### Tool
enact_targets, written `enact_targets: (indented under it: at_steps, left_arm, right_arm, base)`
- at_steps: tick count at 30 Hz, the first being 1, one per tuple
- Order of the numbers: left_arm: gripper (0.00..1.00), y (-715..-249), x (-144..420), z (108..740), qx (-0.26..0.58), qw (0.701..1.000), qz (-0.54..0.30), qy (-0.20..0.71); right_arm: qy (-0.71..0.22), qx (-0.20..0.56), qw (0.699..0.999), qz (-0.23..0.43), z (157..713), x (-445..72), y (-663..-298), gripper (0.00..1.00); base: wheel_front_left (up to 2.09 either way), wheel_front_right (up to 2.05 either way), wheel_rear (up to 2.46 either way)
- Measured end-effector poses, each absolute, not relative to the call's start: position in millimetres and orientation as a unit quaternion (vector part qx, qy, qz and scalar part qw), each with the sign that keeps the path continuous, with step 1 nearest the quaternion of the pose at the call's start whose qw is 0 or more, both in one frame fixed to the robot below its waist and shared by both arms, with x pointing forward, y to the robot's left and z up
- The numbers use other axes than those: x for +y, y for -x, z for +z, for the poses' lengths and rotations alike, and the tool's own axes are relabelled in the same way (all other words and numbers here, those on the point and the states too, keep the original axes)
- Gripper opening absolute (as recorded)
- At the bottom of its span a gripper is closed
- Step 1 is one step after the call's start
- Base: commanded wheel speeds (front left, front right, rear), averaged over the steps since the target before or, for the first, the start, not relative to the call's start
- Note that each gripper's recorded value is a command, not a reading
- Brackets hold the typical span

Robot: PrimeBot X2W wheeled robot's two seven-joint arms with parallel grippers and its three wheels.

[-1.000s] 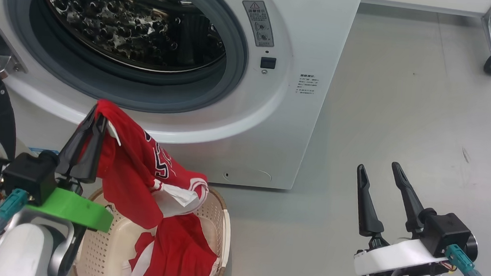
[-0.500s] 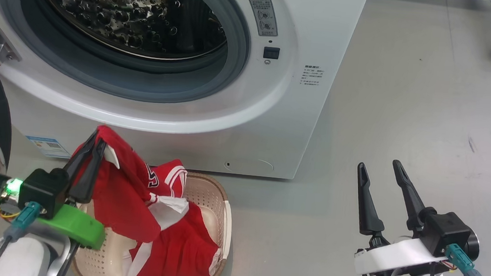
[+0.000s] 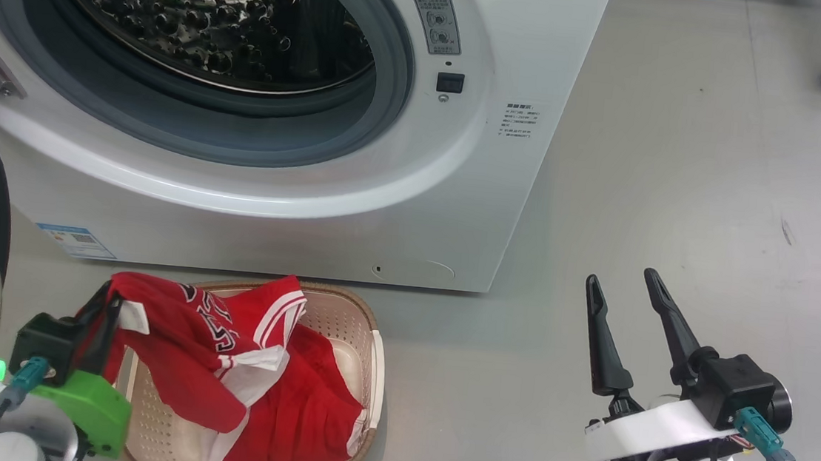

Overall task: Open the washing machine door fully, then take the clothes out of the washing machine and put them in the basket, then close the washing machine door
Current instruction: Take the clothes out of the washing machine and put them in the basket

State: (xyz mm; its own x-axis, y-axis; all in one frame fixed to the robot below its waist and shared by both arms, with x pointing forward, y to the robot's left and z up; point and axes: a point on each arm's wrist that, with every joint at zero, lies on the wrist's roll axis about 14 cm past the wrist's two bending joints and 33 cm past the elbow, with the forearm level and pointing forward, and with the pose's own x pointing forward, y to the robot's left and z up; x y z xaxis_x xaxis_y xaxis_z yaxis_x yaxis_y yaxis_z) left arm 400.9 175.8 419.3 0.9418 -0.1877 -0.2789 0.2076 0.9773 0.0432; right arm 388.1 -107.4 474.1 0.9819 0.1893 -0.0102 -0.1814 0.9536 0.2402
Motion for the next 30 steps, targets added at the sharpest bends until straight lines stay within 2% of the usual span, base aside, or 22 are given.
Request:
enact_targets:
  at_steps: [9,16,30]
  left_arm:
    - [0.00,-397.9,188.7,391.6,0.191,0.974,-0.099,-0.066]
    - [0.00,-390.3,154.0,357.2,0.247,0.954,-0.156,-0.061]
    - [0.00,-404.4,93.2,303.4,0.317,0.919,-0.231,-0.039]
  right_arm:
    - [-0.120,0.024,0.988,0.095,468.0,-106.5,-391.7,1.00]
    - [-0.119,0.031,0.988,0.097,461.7,-105.7,-398.8,1.00]
    - [-0.111,0.052,0.990,0.068,442.0,-124.0,-411.9,1.00]
  base:
    - [0.00,0.00,0.00]
    - [0.00,0.00,0.00]
    - [0.00,0.00,0.00]
